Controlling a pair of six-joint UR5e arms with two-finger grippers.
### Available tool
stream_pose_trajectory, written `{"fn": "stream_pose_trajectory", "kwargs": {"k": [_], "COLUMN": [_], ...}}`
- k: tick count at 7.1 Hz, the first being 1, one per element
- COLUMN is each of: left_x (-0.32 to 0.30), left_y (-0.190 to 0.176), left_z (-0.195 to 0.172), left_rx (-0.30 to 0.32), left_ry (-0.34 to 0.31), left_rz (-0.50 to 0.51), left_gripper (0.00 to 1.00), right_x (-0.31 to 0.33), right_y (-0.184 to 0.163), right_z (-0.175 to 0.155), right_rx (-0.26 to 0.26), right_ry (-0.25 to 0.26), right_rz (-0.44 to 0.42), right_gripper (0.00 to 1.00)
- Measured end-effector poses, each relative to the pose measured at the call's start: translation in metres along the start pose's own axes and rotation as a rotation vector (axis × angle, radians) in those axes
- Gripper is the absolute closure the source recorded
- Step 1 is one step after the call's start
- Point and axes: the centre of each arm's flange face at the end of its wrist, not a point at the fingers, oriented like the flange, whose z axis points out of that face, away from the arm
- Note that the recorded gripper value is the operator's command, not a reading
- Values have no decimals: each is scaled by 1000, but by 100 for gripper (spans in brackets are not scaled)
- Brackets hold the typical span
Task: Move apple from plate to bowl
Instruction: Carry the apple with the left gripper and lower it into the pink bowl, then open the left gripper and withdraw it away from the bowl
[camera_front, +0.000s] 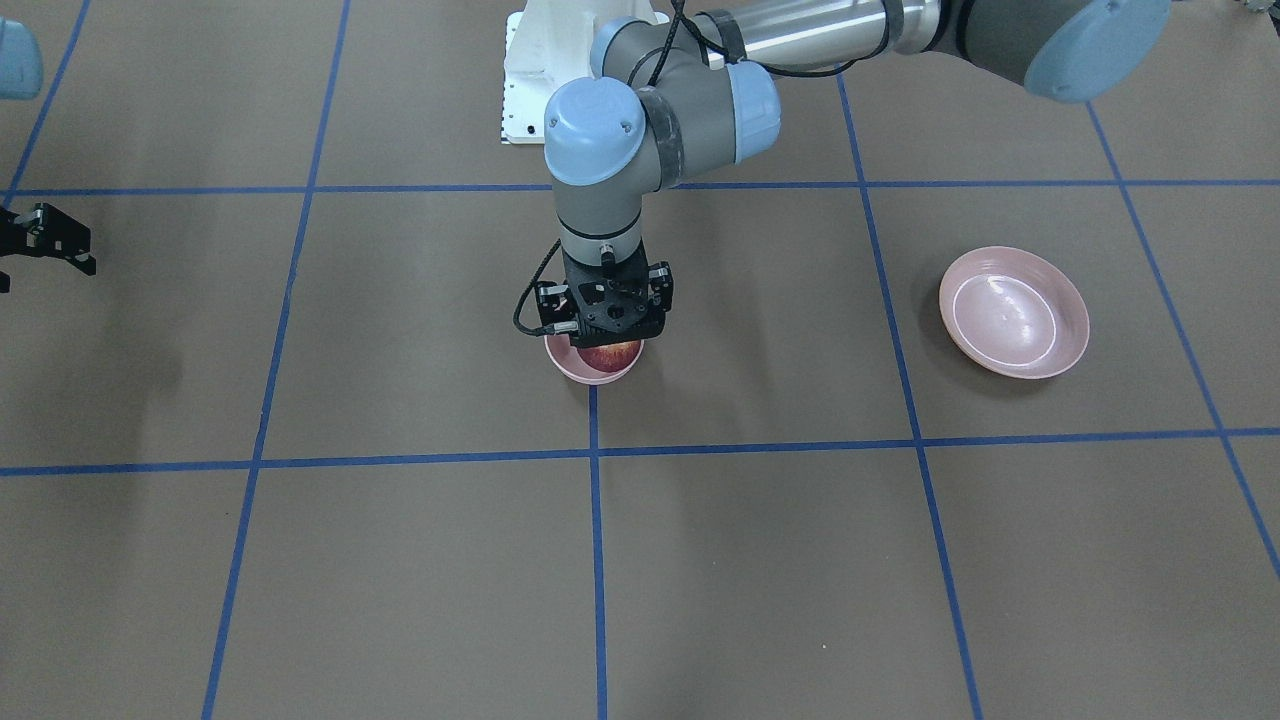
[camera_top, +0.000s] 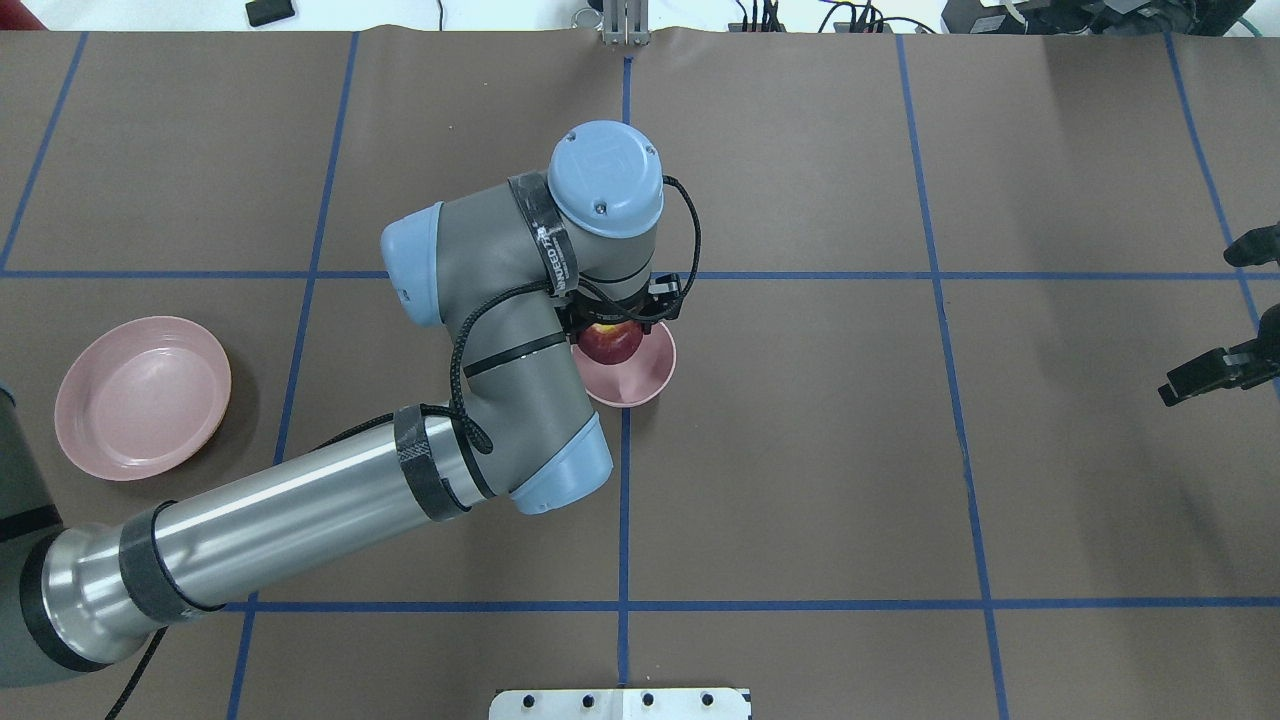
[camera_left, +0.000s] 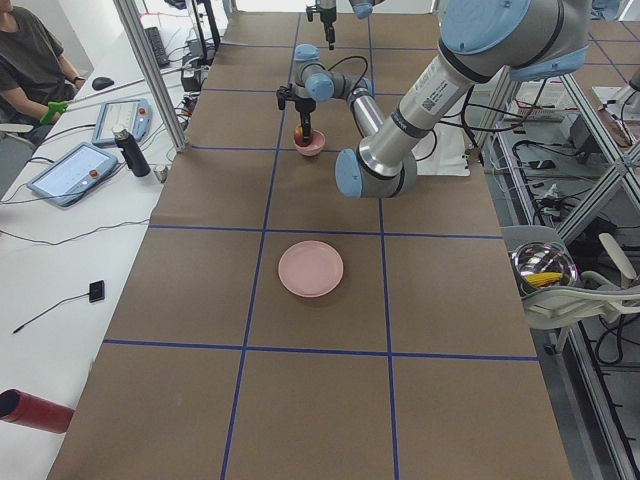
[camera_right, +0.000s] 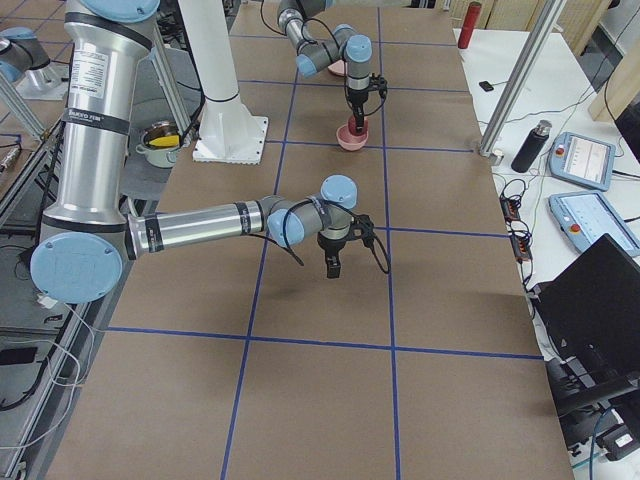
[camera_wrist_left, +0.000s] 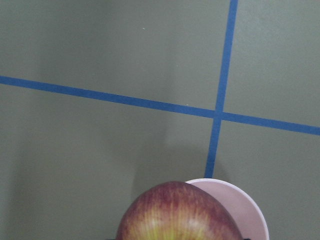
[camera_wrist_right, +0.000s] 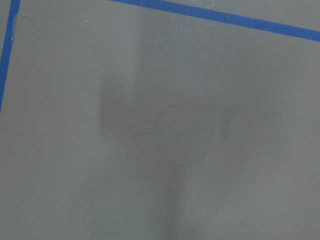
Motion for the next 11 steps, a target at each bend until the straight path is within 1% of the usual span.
{"fn": "stream_pose_trajectory", "kwargs": {"k": [1, 3, 5, 6, 7, 8, 9, 10, 11], "left_x": [2, 1, -8, -25, -62, -116, -173, -233, -293], "left_y": [4, 6, 8, 12, 22, 37, 51, 58, 60], "left_z": [4, 7, 10, 5, -4, -24, -44, -54, -56], "left_rx": [-4, -3, 20, 30, 38, 44, 51, 58, 78], "left_ry": [1, 13, 91, 118, 130, 123, 97, 68, 58], "left_rz": [5, 20, 40, 52, 74, 131, 195, 247, 310], "left_gripper": [3, 2, 2, 2, 2, 2, 2, 2, 2], "right_x": [0, 0, 0, 0, 0, 0, 1, 4, 8], "right_y": [0, 1, 0, 0, 0, 1, 1, 2, 4], "right_z": [0, 1, 1, 1, 1, 1, 0, 0, -1], "right_rx": [-3, -5, -6, -6, -6, -6, -5, -3, -1], "right_ry": [-5, -8, -9, -9, -9, -8, -7, -5, 1], "right_rz": [0, 0, 1, 1, 2, 3, 4, 8, 15], "right_gripper": [0, 0, 0, 0, 0, 0, 0, 0, 0]}}
